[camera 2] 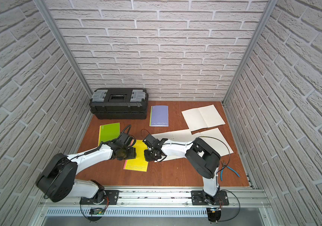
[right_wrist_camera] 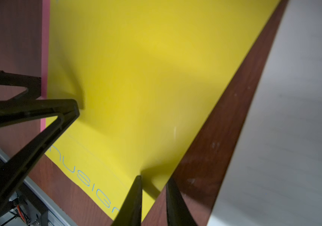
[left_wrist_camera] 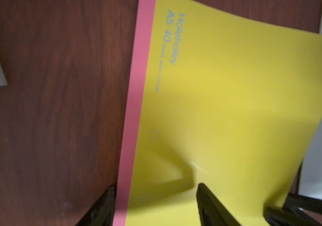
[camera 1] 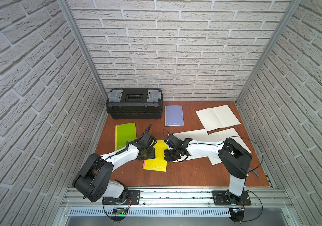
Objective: Close the notebook
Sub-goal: Move the notebook to the center of the board.
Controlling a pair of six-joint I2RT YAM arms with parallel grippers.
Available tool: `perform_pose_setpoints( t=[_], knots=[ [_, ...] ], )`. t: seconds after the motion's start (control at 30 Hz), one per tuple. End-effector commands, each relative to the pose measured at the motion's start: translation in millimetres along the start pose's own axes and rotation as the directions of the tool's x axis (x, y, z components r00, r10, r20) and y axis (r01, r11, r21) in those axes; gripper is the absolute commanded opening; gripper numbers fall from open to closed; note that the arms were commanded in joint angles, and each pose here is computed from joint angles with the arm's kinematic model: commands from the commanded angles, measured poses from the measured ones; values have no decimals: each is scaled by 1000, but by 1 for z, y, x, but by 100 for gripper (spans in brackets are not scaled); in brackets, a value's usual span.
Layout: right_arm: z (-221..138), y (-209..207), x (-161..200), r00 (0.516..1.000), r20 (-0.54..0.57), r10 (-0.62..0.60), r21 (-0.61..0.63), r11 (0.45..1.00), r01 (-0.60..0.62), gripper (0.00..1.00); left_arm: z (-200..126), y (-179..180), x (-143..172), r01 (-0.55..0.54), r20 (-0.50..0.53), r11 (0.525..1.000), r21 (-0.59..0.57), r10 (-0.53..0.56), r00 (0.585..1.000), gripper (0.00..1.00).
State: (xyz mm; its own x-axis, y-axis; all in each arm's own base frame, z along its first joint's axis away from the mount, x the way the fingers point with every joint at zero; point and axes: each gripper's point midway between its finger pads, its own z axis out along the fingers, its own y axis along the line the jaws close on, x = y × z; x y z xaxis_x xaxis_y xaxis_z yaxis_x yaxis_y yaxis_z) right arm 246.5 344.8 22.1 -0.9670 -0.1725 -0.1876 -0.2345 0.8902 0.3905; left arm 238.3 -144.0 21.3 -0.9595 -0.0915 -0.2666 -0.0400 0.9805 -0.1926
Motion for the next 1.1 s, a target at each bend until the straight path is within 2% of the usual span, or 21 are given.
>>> perform_pose_setpoints(
  t=[0.0, 1.07],
  knots=[
    [5, 13, -16, 999, 26, -35, -44, 998, 36, 23, 17, 20, 25, 8, -100, 999, -41, -12, 995, 66],
    [28, -4, -115, 998, 52, -35, -39, 999, 37, 23, 47, 23, -57, 75, -70, 997, 6, -75, 995, 66]
  ],
)
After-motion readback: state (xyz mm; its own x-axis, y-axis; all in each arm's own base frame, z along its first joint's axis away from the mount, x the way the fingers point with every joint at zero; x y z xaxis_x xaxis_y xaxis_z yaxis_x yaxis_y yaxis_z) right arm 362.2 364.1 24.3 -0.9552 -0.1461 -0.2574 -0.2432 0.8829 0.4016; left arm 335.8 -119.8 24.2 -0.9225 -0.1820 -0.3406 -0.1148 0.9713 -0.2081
